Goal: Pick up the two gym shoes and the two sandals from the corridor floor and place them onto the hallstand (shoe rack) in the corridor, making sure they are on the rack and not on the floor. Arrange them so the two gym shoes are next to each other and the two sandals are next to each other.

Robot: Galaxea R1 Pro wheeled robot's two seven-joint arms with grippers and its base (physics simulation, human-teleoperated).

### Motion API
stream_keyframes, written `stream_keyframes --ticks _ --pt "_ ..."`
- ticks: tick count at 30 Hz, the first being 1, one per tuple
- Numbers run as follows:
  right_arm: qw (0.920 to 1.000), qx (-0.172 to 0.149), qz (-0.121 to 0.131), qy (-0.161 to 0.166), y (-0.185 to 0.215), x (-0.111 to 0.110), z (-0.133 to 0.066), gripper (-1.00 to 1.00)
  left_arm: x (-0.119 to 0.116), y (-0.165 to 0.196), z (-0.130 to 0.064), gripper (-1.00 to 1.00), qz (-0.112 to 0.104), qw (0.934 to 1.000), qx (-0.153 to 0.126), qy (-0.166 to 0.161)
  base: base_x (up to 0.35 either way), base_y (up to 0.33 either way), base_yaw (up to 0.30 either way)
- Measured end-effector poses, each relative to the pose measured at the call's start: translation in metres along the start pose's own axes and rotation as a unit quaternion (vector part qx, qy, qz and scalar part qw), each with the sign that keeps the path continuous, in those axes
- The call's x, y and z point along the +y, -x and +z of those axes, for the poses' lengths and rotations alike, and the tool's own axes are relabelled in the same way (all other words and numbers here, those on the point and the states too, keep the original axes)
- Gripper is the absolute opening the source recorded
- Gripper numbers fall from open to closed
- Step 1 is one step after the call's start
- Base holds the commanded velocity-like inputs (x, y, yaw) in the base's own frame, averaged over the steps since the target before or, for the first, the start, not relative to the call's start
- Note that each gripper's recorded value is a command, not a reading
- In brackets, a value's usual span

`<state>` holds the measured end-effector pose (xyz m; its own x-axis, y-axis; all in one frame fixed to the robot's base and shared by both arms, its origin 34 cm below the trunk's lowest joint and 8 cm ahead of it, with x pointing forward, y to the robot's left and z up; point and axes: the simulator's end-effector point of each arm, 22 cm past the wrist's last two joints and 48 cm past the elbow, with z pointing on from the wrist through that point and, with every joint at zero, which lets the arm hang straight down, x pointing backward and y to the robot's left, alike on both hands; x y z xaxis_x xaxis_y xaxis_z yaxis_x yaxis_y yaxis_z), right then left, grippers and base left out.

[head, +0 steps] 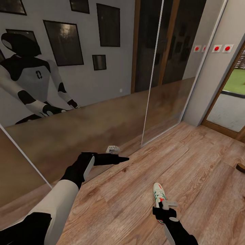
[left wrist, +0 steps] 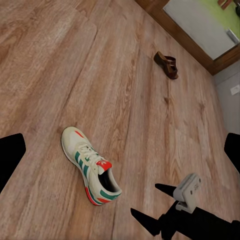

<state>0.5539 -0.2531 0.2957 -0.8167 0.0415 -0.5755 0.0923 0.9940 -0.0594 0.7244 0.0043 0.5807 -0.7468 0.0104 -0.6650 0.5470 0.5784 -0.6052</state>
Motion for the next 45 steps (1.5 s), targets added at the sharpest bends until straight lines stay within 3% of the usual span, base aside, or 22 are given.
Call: stream_keyframes --ticks 14,37,45 --pt "0.9984 -0.056 -0.003 -0.01 0.024 -0.017 0.0 1.0 -0.001 0.0 0.001 1.0 0.0 1.0 0.0 -0.001 0.0 0.0 0.0" --pt "0.9983 -0.058 -0.003 -0.009 0.02 -0.017 0.0 1.0 -0.001 0.0 0.0 1.0 -0.001 1.0 -0.001 -0.002 0.104 -0.02 -0.001" --pt "0.9983 -0.058 -0.003 -0.009 0.02 -0.017 0.0 1.0 0.0 0.0 0.0 1.0 0.0 1.0 -0.001 0.0 0.019 -0.005 -0.173"
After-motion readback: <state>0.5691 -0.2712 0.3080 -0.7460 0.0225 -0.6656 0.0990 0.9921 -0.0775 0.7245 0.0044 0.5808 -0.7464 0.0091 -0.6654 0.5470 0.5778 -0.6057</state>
